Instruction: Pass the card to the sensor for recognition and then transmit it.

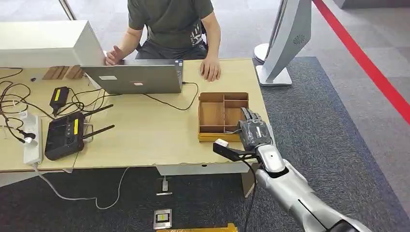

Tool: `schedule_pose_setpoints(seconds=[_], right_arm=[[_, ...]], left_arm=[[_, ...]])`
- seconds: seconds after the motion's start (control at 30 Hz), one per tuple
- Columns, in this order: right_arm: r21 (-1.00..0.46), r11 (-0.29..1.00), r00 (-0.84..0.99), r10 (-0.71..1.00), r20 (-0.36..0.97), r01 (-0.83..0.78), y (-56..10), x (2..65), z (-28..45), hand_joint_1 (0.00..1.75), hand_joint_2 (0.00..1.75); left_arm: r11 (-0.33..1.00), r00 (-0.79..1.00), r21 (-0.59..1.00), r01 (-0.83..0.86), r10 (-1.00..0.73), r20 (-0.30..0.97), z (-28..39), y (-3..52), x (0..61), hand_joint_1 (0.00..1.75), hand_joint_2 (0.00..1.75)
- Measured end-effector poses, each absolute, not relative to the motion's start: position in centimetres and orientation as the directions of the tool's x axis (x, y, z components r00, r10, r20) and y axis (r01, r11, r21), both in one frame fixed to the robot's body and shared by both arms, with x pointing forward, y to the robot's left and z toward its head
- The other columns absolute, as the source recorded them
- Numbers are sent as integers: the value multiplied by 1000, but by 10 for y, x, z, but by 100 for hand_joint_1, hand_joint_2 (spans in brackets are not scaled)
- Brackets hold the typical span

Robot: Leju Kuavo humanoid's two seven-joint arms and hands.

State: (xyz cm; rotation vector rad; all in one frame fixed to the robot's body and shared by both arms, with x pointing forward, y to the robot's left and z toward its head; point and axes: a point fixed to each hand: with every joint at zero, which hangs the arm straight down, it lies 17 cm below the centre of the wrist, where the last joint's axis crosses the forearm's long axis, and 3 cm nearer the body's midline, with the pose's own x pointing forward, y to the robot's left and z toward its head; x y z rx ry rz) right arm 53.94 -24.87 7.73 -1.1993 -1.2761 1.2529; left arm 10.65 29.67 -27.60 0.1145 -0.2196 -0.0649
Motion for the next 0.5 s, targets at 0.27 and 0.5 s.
schedule_pose_setpoints(seconds=[0.27,0.5], right_arm=[[-1000,-12,-55,998,-14,23,-253,540,77,168,175],[-1000,-9,-59,998,-11,24,-252,539,76,175,175]], left_arm=[[991,974,123,51,-76,213,-276,297,107,0,0],[991,974,123,51,-76,213,-276,297,106,0,0]])
